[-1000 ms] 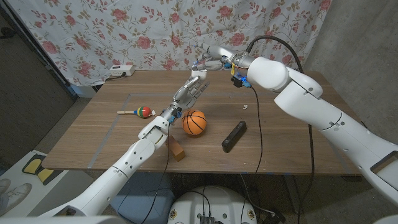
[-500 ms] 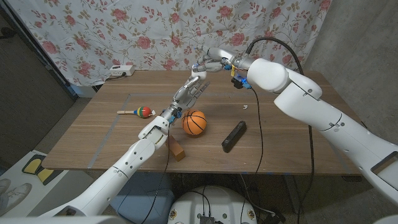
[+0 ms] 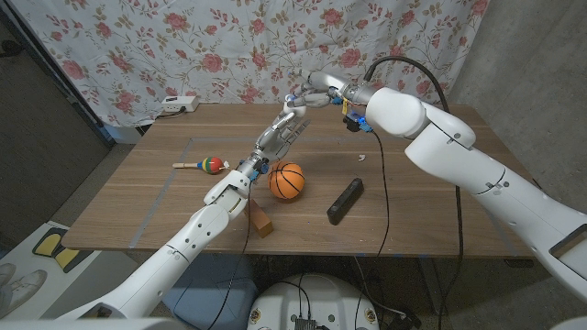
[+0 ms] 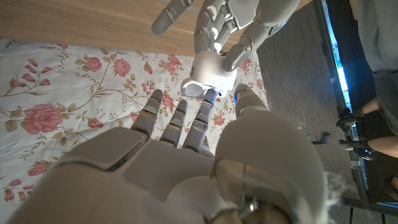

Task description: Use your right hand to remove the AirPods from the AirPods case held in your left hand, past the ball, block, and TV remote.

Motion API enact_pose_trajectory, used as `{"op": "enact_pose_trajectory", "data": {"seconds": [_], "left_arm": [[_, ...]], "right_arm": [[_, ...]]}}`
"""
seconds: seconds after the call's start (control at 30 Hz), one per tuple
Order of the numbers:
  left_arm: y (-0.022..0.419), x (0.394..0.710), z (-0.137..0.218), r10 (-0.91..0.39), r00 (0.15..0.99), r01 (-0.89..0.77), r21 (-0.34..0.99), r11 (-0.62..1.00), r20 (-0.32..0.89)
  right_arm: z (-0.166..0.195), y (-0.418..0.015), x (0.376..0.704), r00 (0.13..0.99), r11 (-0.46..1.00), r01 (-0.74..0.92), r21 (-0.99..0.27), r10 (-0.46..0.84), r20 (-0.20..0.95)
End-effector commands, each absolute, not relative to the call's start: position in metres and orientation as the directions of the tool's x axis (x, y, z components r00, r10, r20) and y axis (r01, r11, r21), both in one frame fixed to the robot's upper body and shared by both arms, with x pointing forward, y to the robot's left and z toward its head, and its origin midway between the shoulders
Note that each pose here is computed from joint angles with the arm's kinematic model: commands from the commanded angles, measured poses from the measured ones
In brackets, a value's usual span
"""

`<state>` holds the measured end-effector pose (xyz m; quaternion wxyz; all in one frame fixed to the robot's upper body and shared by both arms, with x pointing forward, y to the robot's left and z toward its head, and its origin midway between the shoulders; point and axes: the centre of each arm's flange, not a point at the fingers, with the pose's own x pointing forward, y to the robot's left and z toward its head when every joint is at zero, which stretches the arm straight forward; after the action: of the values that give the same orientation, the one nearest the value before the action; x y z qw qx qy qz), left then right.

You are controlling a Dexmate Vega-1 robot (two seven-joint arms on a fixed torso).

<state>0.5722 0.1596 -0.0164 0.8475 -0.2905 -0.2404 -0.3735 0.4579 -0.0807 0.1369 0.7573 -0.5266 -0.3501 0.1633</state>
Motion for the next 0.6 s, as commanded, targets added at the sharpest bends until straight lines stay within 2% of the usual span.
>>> {"op": "enact_pose_trajectory", "data": {"seconds": [0.03, 0.6], "left_arm": [[0.1567, 0.5709, -0.0135, -0.502, 0.591, 0.78, -0.288, 0.555, 0.631], [0.1552, 0.567, -0.0127, -0.508, 0.587, 0.784, -0.284, 0.553, 0.63]], "right_arm": [[0.1337, -0.0843, 0.4551, 0.704, 0.392, 0.168, -0.905, 0.594, 0.388], [0.1291, -0.0835, 0.4532, 0.701, 0.395, 0.174, -0.902, 0.593, 0.395]]}}
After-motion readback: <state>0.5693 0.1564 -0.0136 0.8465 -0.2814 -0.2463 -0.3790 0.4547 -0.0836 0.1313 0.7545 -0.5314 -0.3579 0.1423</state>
